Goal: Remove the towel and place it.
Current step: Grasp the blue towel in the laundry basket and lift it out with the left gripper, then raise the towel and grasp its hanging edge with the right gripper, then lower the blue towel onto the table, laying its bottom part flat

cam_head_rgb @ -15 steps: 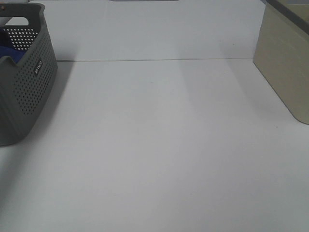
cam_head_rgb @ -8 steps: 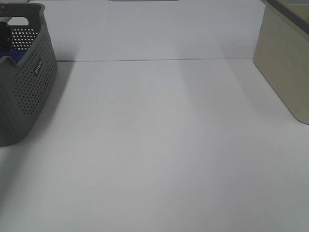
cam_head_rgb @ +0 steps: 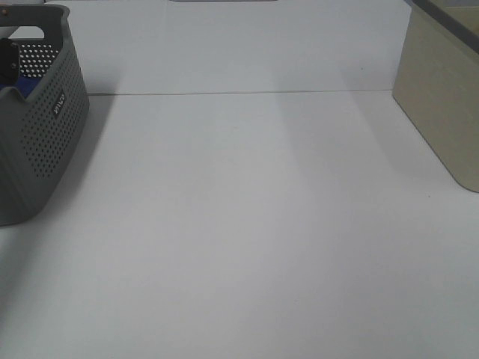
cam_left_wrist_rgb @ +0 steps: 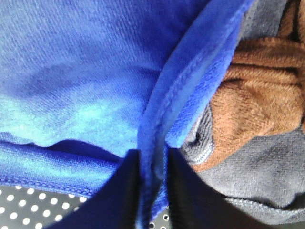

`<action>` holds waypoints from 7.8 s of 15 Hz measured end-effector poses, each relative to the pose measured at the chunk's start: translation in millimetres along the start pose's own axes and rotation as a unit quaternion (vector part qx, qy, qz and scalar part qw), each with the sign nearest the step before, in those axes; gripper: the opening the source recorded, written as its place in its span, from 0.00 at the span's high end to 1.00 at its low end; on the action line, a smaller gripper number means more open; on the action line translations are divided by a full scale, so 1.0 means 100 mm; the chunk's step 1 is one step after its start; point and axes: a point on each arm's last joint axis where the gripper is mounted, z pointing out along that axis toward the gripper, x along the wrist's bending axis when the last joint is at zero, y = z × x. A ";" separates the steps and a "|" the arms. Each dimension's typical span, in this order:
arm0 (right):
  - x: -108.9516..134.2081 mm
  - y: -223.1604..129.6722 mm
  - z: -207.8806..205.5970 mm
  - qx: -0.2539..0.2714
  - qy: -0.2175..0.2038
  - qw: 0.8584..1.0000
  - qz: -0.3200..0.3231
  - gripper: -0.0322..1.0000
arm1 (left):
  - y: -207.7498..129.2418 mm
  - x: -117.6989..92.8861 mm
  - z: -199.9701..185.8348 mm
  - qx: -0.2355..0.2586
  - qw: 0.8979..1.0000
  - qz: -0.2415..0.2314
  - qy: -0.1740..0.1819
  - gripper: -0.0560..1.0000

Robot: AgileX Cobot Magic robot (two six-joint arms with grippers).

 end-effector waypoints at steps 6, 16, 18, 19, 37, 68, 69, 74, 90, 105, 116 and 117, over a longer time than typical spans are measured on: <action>0.00 0.00 0.00 0.000 0.000 1.000 0.000 0.19 | 0.00 0.00 0.00 0.000 1.000 -0.023 0.001 0.85; 0.00 0.00 0.00 0.000 0.000 1.000 0.000 0.19 | -0.36 0.08 -0.72 0.021 0.997 -0.042 0.069 0.95; 0.00 0.01 0.00 -0.005 -0.001 1.000 0.000 0.19 | -0.48 0.08 -1.00 0.012 0.993 -0.063 0.096 0.95; 0.00 0.02 0.00 -0.009 -0.002 1.000 0.000 0.19 | -0.51 0.08 -1.06 0.009 0.992 -0.072 0.103 0.95; 0.14 0.13 -0.05 -0.067 0.071 0.993 -0.059 0.22 | -0.09 -0.18 -3.16 -0.118 0.899 -0.161 0.390 0.95; 0.30 1.35 2.82 -0.106 0.444 0.878 -0.146 0.24 | 1.24 -2.21 -4.61 -0.323 0.803 0.208 0.456 0.95; 0.29 1.31 2.87 -0.101 0.444 0.878 -0.146 0.24 | 1.24 -2.21 -4.61 -0.323 0.803 0.208 0.456 0.95; 0.28 1.23 3.12 -0.091 0.459 0.873 -0.139 0.24 | 1.25 -2.23 -4.61 -0.334 0.804 0.211 0.444 0.95; 0.32 1.18 3.27 -0.061 0.516 0.848 -0.104 0.81 | 1.26 -2.24 -4.61 -0.340 0.805 0.212 0.438 0.95; 0.49 1.18 3.30 -0.089 0.503 0.848 -0.143 0.27 | 1.26 -2.24 -4.61 -0.340 0.805 0.212 0.438 0.95; 0.53 1.13 3.38 -0.008 0.464 0.883 -0.068 0.95 | 1.26 -2.24 -4.61 -0.350 0.809 0.196 0.430 0.95; 0.52 1.12 3.40 0.006 0.457 0.888 -0.049 0.95 | 1.26 -2.24 -4.60 -0.352 0.810 0.192 0.428 0.95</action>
